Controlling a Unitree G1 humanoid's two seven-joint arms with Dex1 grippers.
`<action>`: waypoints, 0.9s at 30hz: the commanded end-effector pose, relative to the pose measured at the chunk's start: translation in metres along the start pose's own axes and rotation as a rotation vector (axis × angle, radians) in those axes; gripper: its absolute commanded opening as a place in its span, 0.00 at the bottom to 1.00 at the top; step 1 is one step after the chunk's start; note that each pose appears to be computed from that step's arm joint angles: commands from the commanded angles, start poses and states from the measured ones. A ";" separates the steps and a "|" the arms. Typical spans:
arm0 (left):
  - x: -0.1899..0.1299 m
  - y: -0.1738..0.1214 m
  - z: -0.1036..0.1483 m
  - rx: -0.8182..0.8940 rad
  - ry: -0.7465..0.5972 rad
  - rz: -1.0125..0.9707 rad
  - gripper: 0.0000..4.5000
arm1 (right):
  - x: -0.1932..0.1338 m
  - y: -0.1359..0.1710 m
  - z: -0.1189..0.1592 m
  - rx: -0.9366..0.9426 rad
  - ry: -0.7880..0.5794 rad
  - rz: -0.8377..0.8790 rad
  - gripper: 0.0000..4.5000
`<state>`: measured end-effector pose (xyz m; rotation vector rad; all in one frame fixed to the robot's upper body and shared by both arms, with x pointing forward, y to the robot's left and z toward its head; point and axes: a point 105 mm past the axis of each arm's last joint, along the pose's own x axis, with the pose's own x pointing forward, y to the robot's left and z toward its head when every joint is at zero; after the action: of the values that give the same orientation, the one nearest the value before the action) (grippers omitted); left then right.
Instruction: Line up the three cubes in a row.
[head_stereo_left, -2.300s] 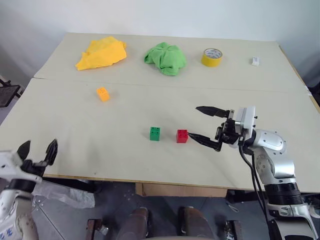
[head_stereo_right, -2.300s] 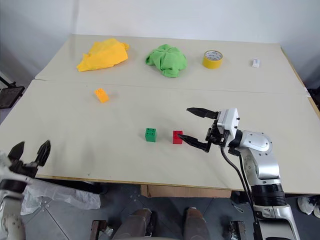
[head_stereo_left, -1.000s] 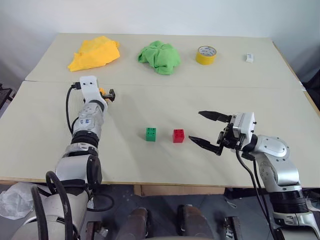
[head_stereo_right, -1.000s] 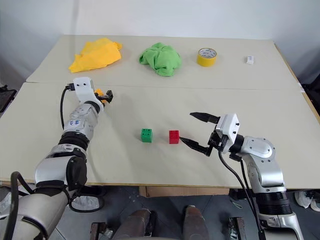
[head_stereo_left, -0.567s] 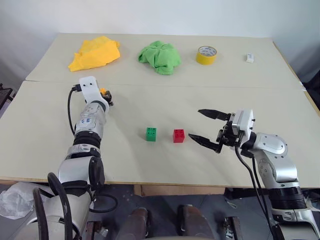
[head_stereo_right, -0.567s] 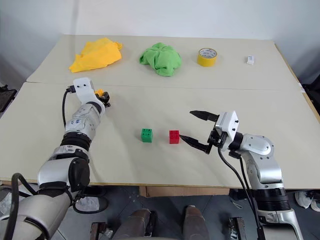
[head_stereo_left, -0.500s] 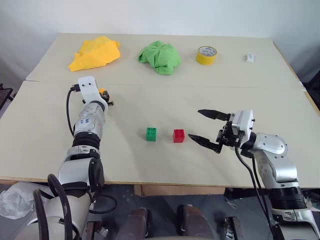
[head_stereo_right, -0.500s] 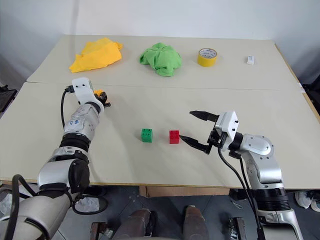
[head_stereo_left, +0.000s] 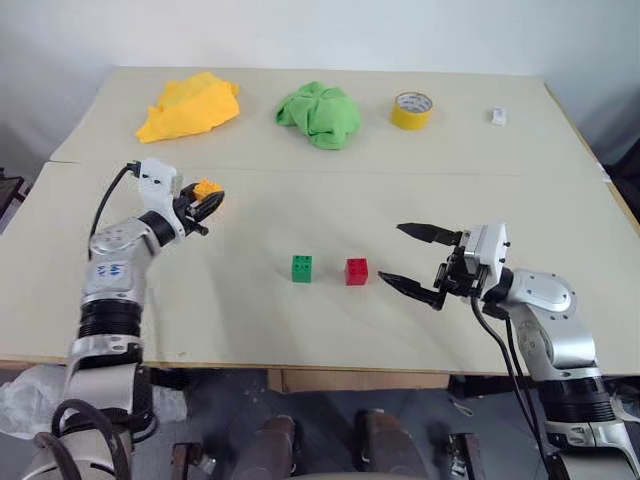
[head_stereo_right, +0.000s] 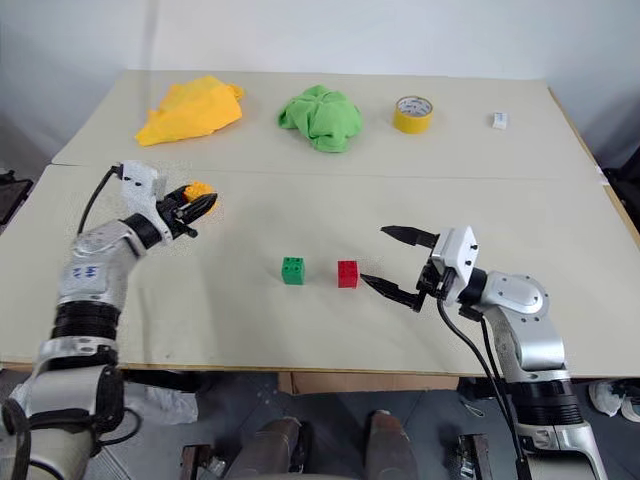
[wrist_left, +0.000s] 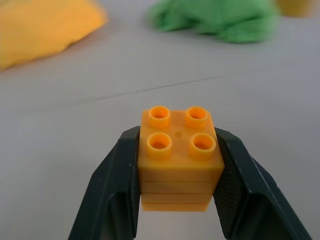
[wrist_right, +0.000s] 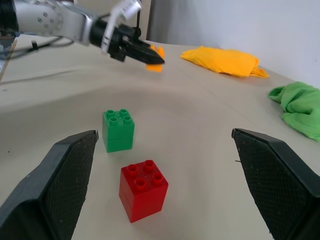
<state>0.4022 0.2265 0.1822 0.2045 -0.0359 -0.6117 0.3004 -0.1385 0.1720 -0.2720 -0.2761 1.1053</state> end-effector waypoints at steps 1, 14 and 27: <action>-0.012 -0.021 0.021 0.140 -0.057 -0.262 0.34 | -0.008 -0.002 0.018 -0.055 -0.025 0.011 1.00; -0.008 -0.080 -0.024 0.261 0.095 -0.834 0.34 | -0.027 0.014 0.034 -0.040 0.019 0.032 1.00; 0.002 -0.081 -0.042 0.259 0.162 -0.835 0.34 | -0.035 0.022 0.037 -0.037 0.053 -0.009 1.00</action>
<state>0.3606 0.1644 0.1247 0.5139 0.1147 -1.4330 0.2588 -0.1564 0.1831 -0.3072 -0.2075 1.0923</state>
